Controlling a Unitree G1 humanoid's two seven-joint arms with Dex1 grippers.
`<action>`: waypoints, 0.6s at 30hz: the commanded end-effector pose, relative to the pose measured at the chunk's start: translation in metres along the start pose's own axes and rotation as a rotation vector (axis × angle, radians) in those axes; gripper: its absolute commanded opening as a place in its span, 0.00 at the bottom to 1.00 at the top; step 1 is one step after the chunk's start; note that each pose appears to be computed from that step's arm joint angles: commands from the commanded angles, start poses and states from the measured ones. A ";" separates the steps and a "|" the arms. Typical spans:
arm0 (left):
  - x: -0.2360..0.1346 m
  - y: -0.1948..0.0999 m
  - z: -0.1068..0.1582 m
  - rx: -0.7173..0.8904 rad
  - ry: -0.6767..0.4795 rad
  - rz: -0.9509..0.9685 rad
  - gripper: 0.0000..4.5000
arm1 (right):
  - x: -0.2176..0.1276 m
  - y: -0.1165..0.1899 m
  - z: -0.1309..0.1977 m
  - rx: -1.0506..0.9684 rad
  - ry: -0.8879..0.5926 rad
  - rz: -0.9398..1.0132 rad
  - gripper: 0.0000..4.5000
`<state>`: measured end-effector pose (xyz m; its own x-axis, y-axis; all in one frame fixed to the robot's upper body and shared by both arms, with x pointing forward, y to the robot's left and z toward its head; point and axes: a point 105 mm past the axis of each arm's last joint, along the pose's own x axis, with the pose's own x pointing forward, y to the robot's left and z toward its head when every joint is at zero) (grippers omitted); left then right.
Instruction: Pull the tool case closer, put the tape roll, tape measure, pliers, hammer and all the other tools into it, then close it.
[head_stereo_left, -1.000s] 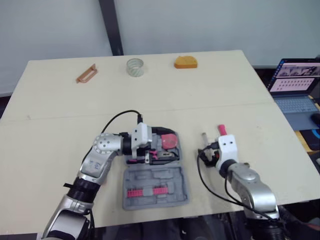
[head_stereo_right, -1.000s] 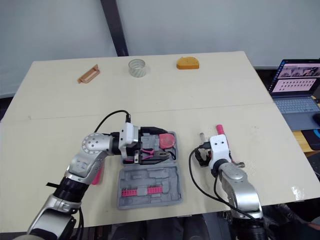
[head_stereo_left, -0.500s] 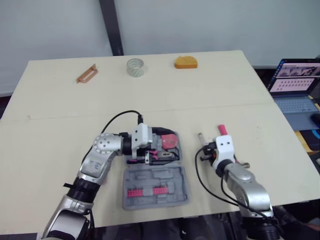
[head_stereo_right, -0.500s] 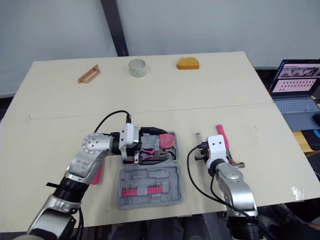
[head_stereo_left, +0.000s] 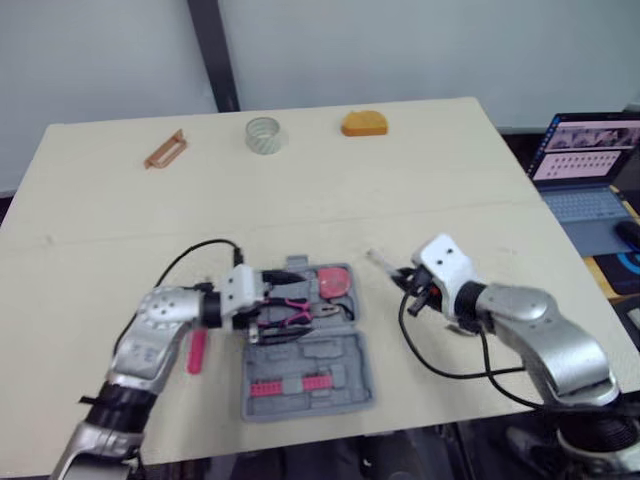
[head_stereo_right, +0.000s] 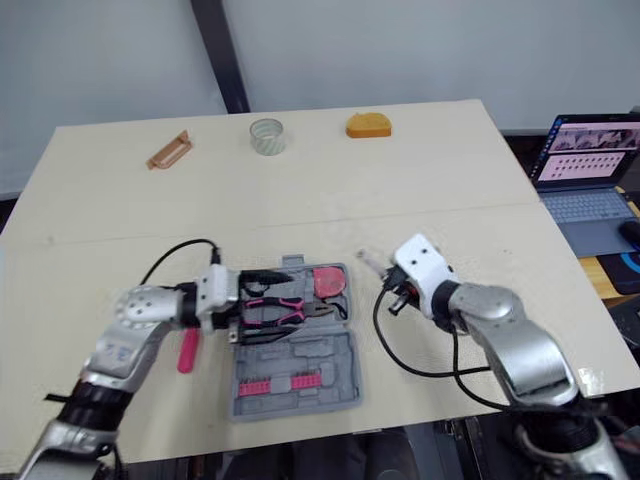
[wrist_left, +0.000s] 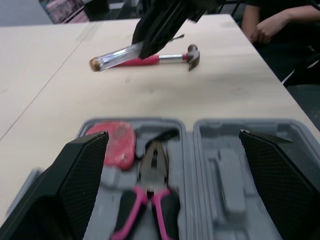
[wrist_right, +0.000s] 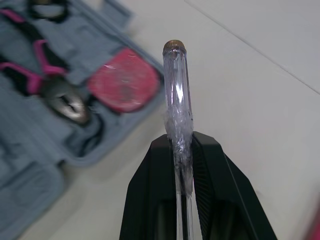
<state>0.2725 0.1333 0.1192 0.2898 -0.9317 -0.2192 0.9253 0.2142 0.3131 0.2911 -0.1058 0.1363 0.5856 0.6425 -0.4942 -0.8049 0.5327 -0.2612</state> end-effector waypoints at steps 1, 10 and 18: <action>-0.027 -0.006 0.003 0.019 0.011 0.054 1.00 | 0.008 0.027 0.021 -0.107 0.037 0.176 0.01; -0.066 -0.038 -0.018 -0.033 0.107 0.158 1.00 | 0.044 0.074 0.041 -0.258 0.100 0.400 0.01; -0.085 -0.057 -0.031 -0.072 0.153 0.223 1.00 | 0.069 0.092 0.037 -0.336 0.149 0.461 0.01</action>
<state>0.2022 0.2085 0.0836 0.4977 -0.8088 -0.3132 0.8635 0.4280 0.2668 0.2639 0.0002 0.1038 0.1837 0.6532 -0.7346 -0.9774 0.0417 -0.2074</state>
